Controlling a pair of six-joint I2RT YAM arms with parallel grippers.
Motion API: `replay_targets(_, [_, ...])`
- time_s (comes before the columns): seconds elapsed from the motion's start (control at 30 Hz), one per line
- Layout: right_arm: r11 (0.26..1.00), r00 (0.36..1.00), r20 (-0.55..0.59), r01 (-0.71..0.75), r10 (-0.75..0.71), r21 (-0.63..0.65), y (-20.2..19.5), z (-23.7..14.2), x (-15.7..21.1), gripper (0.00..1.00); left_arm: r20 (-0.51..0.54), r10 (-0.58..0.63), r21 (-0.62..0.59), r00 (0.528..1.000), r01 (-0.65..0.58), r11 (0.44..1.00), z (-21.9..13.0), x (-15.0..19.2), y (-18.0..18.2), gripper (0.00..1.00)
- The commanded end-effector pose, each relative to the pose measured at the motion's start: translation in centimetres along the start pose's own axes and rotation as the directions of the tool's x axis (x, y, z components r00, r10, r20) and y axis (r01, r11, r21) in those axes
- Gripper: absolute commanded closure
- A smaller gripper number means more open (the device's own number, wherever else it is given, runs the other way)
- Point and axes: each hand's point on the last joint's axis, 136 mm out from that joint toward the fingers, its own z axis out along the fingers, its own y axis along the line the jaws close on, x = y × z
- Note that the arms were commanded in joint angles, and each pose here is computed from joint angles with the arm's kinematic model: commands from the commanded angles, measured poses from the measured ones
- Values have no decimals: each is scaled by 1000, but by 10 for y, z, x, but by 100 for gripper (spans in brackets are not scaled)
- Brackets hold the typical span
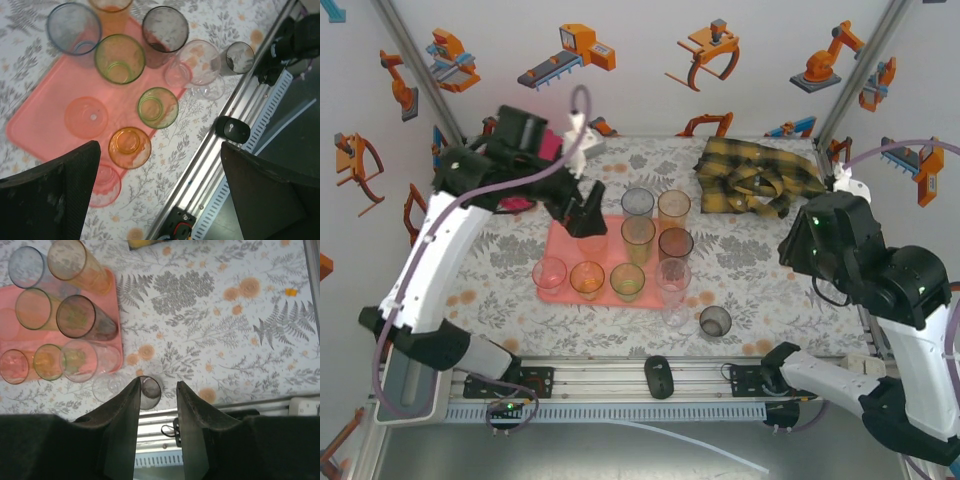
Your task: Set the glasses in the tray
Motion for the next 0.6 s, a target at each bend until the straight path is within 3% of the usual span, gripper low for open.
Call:
replay_targets(0.0, [998,998,-28,-57,58,35,-16,-8,12,65,-93,118,2,989,-118,993,36,-3,-23,3])
replay_targets(0.17, [991,991,-24,-131,132,33,-35,-28,22,69,-187,279,102,942,-264,959,101,-5,-78,2])
replay_targets(0.37, [976,973,69,-218,219,-30,-51,-53,15,70,-215,328,167,920,-297,940,171,0,-120,1])
replay_targets(0.57, [968,966,72,-242,247,-73,-47,-53,16,70,-255,390,208,885,-344,916,220,13,-155,1])
